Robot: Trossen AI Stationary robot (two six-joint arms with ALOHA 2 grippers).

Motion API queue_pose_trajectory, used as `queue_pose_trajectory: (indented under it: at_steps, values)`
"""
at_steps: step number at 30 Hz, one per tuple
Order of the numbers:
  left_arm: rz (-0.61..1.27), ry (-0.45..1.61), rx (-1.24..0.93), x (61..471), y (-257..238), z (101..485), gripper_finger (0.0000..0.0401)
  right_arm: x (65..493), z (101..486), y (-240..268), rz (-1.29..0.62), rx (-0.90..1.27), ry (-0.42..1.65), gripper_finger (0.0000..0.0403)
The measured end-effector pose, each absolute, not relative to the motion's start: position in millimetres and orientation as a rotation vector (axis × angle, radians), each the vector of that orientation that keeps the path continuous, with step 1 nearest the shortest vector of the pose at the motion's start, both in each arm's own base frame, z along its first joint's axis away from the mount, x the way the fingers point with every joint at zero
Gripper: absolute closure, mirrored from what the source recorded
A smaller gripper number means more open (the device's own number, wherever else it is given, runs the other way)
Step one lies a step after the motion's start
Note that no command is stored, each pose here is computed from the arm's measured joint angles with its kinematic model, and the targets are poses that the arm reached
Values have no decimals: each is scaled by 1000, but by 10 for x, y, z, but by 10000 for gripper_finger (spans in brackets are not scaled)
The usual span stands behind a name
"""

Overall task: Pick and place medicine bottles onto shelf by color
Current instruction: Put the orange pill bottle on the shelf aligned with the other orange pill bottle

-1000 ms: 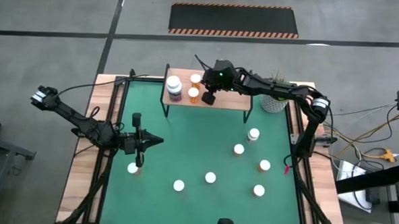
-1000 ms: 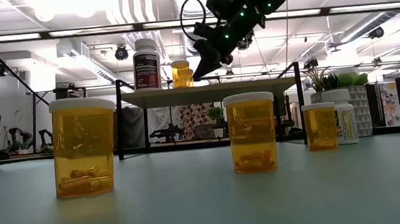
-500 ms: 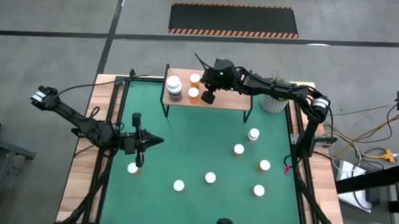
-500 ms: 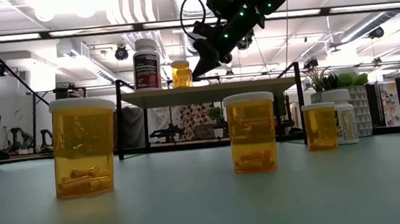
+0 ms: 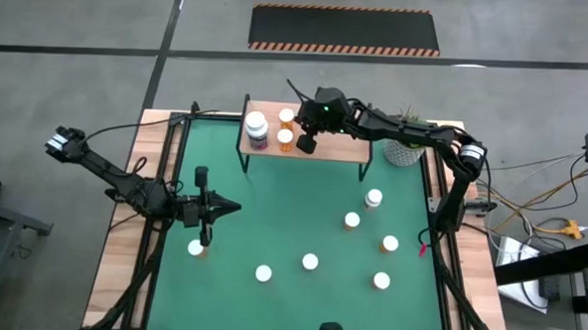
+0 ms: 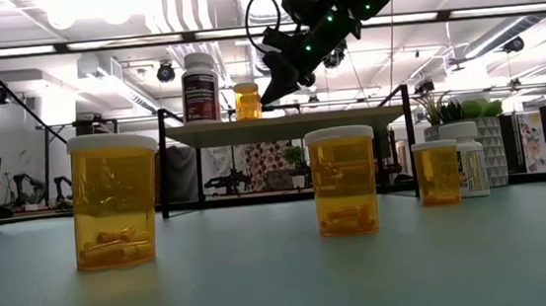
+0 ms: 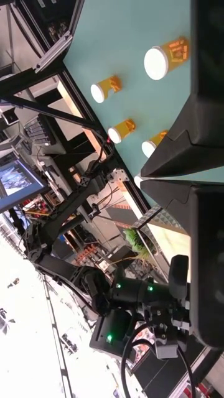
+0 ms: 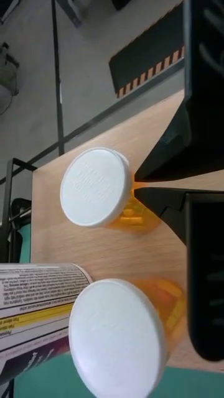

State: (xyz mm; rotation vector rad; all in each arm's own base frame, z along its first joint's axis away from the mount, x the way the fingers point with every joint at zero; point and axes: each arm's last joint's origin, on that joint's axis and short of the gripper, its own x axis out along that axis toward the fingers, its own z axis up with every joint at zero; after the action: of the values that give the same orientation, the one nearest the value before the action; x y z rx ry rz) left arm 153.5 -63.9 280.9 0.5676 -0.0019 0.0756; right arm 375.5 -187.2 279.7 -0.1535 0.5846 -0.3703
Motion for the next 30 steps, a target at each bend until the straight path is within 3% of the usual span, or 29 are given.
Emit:
queue_pose_trajectory:
  at_steps: [13,21,30]
  values:
    - [75,-1,568,1536,-639,2808,400,3636,3064,-1694,-343,-132,626,385]
    - [75,-2,567,1536,-640,2808,400,3479,3248,-1198,-250,-125,633,385]
    - [75,-2,567,1535,-639,2809,400,3282,3108,-545,-114,-98,612,385]
